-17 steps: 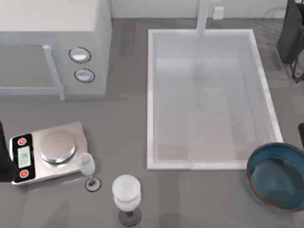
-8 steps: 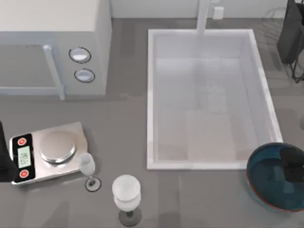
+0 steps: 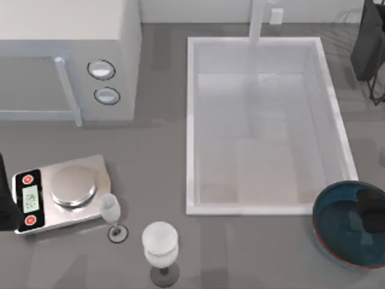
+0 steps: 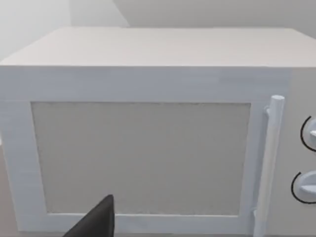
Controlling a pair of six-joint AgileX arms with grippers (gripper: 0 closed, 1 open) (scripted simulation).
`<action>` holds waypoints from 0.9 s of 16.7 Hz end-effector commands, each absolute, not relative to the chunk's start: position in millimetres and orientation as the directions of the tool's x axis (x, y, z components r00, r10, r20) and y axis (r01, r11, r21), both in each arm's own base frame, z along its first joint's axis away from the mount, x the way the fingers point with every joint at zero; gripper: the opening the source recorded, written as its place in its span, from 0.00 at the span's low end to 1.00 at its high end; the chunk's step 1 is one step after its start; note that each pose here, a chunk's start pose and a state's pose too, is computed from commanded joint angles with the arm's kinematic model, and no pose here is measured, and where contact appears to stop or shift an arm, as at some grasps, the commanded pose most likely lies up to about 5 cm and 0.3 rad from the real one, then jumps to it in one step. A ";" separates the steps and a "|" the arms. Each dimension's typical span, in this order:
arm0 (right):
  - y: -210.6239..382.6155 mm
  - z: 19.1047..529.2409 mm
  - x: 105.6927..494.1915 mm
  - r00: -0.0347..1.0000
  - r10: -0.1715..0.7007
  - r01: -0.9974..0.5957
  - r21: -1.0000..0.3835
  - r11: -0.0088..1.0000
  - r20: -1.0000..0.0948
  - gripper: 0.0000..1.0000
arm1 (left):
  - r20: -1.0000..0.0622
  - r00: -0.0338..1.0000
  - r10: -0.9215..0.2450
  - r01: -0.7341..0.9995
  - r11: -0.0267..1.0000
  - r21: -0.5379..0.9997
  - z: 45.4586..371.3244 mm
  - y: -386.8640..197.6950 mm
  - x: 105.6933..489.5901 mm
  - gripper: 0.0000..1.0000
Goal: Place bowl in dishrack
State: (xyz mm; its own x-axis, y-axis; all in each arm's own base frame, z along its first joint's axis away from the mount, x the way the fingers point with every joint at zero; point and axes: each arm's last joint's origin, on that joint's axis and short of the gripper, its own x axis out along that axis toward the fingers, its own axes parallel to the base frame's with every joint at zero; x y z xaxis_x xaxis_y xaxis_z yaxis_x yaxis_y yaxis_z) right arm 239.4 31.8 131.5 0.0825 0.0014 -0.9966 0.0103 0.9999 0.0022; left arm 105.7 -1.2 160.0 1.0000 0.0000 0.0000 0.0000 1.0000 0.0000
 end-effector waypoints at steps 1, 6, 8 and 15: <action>31.8 131.5 239.4 0.083 0.001 0.010 0.002 1.000 -0.997 0.70 | 0.000 1.000 0.000 0.000 1.000 0.000 160.0 -1.2 105.7 1.00; 31.8 131.5 239.4 0.083 0.001 0.010 0.002 1.000 -0.997 0.32 | 0.000 1.000 0.000 0.000 1.000 0.000 160.0 -1.2 105.7 1.00; 31.8 131.5 239.4 0.083 0.001 0.010 0.002 1.000 -0.997 0.17 | 0.000 1.000 0.000 0.000 1.000 0.000 160.0 -1.2 105.7 1.00; 31.8 131.5 239.4 0.083 0.001 0.010 0.002 1.000 -0.997 0.00 | 0.000 1.000 0.000 0.000 1.000 0.000 160.0 -1.2 105.7 1.00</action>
